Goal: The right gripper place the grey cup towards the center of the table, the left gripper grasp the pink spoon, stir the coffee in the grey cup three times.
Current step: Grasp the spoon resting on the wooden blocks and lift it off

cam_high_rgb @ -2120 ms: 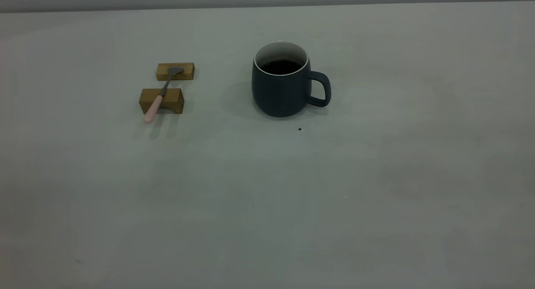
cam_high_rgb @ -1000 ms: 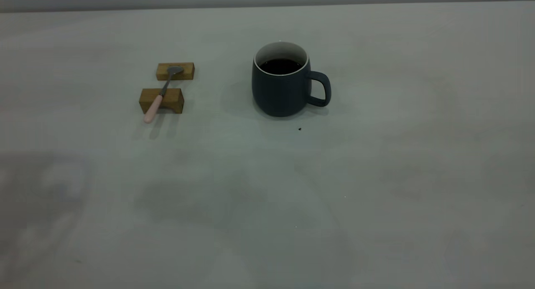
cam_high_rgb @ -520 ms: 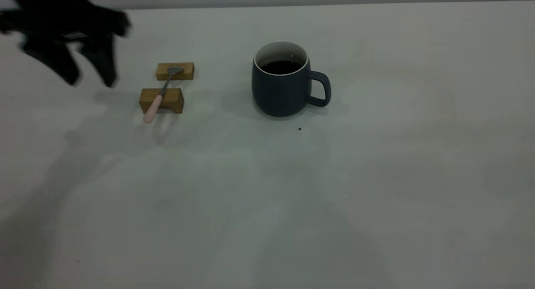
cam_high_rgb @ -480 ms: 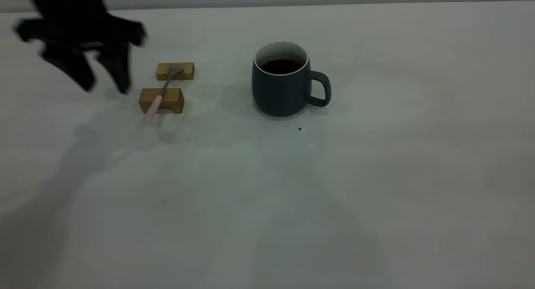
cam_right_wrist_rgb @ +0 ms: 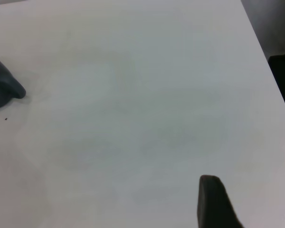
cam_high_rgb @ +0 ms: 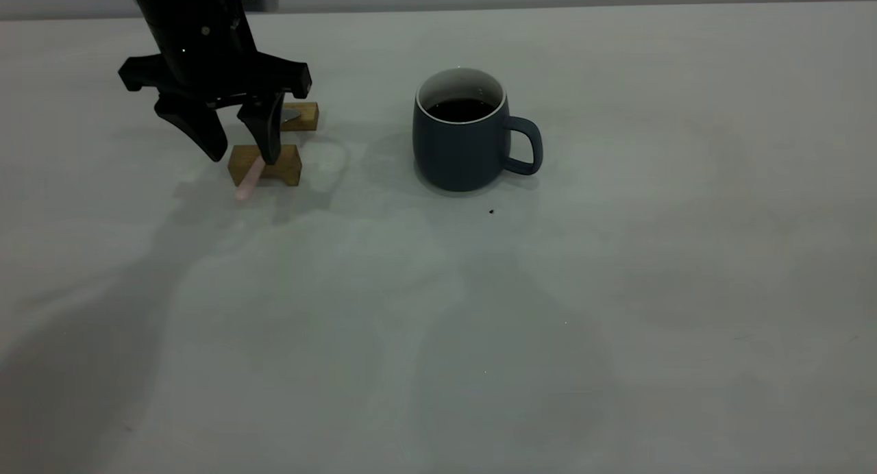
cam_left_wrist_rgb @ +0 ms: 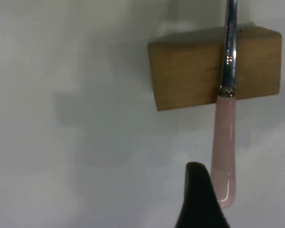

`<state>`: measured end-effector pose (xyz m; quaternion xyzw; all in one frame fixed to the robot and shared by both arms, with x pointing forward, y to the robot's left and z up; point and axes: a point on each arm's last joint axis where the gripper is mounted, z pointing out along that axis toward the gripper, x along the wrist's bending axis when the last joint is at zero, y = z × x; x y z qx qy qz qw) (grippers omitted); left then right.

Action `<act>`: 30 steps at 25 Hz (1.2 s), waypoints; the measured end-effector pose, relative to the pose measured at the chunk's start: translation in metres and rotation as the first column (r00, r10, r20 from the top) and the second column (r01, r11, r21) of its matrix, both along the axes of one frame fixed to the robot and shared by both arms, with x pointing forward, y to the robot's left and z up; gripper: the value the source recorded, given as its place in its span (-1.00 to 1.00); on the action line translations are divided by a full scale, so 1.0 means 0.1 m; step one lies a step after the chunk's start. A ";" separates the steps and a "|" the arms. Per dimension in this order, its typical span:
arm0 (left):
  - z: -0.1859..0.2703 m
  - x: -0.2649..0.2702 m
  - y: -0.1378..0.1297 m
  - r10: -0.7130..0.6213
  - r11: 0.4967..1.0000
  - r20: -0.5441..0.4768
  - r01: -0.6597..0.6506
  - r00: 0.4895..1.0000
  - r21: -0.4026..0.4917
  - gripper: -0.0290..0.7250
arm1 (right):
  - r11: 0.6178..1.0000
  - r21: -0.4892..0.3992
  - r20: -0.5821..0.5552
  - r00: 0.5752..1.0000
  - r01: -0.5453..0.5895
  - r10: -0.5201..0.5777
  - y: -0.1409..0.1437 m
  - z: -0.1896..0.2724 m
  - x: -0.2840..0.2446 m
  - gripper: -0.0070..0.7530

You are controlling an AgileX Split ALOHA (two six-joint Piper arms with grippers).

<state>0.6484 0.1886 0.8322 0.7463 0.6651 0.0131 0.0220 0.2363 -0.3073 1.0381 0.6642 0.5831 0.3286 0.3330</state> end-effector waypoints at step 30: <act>-0.42 0.02 -0.01 0.051 0.999 0.012 -0.051 0.999 -0.016 -0.59 | 1.000 0.000 0.000 1.000 0.000 0.000 0.00 0.00 0.00 0.09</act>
